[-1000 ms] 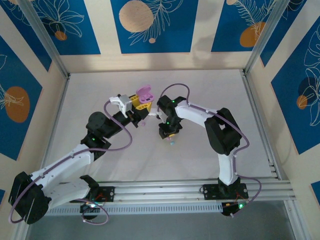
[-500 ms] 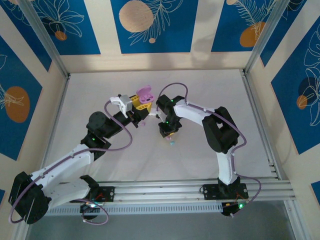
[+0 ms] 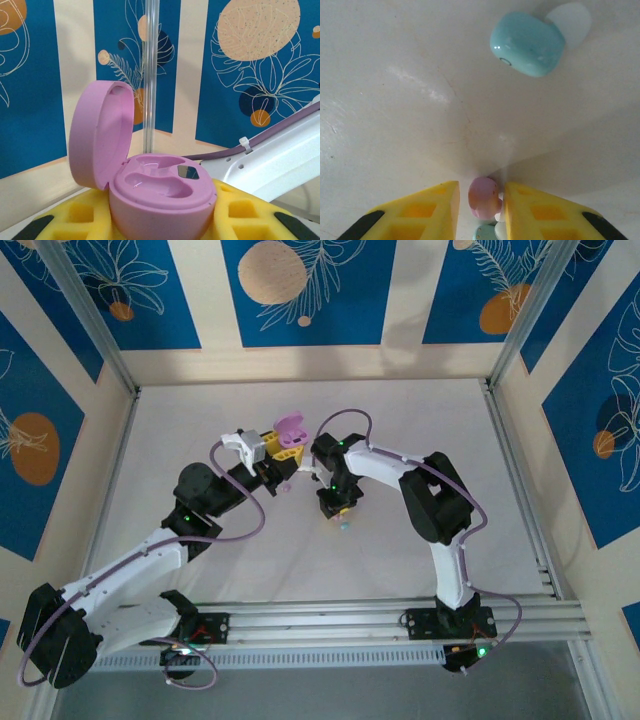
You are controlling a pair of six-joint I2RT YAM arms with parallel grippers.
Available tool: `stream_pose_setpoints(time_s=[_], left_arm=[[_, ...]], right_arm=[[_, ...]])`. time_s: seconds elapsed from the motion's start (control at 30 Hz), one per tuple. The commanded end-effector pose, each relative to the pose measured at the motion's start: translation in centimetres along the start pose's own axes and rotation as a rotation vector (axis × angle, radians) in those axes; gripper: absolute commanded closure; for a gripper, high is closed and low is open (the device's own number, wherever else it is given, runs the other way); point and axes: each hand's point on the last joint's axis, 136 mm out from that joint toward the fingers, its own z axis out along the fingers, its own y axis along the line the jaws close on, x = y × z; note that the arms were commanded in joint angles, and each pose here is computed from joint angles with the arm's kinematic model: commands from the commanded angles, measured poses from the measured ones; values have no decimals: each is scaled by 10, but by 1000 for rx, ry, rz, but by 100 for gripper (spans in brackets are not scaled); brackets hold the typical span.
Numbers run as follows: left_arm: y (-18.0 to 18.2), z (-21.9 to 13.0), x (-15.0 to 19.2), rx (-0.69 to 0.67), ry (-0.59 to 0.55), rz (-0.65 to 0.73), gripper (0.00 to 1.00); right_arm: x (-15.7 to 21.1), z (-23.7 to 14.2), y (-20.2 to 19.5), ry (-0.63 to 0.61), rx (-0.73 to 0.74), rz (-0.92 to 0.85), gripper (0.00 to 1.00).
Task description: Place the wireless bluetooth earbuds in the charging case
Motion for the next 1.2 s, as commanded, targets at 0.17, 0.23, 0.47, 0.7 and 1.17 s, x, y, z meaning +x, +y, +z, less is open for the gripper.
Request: stream_pose_setpoints(time_s=[0.17,0.23,0.47,0.7,1.17], left_arm=[[-2,1,-12,-1,-33,0,72],[-3,2,-13,2,-35,0,72],[-2,2,-10,0,-27,-1,72],[-1,1,-9,-7,-22,-4,72],[0,0,-7,-15,-14,-7,72]], right_arm=[[-1,0,-6,17,23,25,71],[-2,0,-8,14,27,37,71],[-3,-1,-12,11,30,51,71],[-2,6,-12,31,24,48,71],[1,5,-7,49,29,44,70]])
